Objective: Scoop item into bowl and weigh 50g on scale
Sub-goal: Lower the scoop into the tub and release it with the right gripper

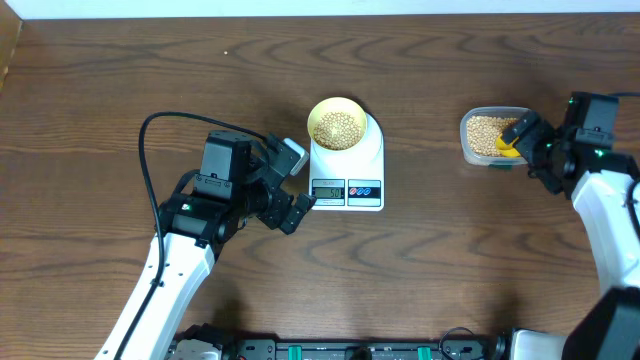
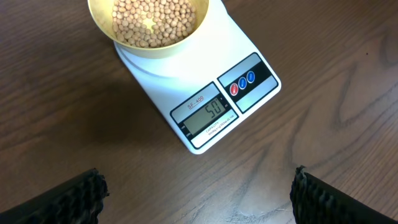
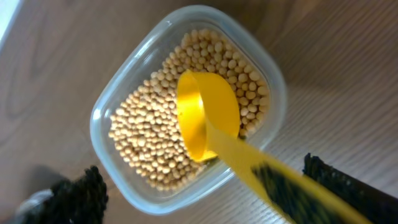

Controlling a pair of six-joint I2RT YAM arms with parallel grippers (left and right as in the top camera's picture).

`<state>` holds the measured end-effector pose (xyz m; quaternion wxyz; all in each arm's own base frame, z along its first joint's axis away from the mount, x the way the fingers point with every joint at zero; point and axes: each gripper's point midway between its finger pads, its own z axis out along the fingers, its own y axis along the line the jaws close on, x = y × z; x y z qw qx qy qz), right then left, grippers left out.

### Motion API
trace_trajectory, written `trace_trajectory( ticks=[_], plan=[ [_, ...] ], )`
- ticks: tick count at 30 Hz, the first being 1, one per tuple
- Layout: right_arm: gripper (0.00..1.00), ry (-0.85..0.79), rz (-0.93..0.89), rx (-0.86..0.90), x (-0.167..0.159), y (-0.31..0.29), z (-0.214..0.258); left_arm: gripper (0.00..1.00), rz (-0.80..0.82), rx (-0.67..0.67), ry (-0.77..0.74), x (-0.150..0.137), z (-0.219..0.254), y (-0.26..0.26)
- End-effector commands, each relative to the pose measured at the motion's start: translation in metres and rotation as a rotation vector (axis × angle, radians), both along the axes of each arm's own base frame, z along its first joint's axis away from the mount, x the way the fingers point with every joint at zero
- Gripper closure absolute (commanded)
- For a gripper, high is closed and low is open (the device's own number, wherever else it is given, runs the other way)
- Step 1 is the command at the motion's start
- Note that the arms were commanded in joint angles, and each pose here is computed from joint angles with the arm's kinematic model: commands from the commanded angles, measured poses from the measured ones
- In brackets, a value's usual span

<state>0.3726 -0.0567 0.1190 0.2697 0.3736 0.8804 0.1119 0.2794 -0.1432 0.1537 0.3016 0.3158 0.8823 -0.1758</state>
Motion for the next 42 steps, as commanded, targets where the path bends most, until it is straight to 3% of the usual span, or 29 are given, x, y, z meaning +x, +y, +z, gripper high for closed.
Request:
trace_trajectory(
  ticks=[1,12,18,24,30,42],
  plan=[
    [0.01,-0.078,-0.013,-0.048,-0.007,-0.007,0.034,0.03,0.012,0.003,0.004,0.001,-0.001,0.002],
    [0.01,-0.027,-0.005,-0.278,-0.049,-0.036,0.06,0.03,0.012,0.003,0.004,0.001,-0.001,0.002],
    [0.01,-0.06,0.193,-0.48,-0.051,-0.039,0.083,0.03,0.012,0.003,0.004,0.001,-0.001,0.002],
    [0.01,-0.112,0.568,-0.632,-0.046,-0.016,0.093,0.03,0.012,0.003,0.004,0.001,-0.001,0.002],
    [0.01,-0.155,0.655,-0.596,-0.044,0.0,0.092,0.03,0.012,0.003,0.004,0.001,-0.001,0.002],
    [0.01,-0.139,0.665,-0.574,-0.047,0.003,0.087,0.03,0.012,0.003,0.004,0.001,-0.001,0.002]
  ],
)
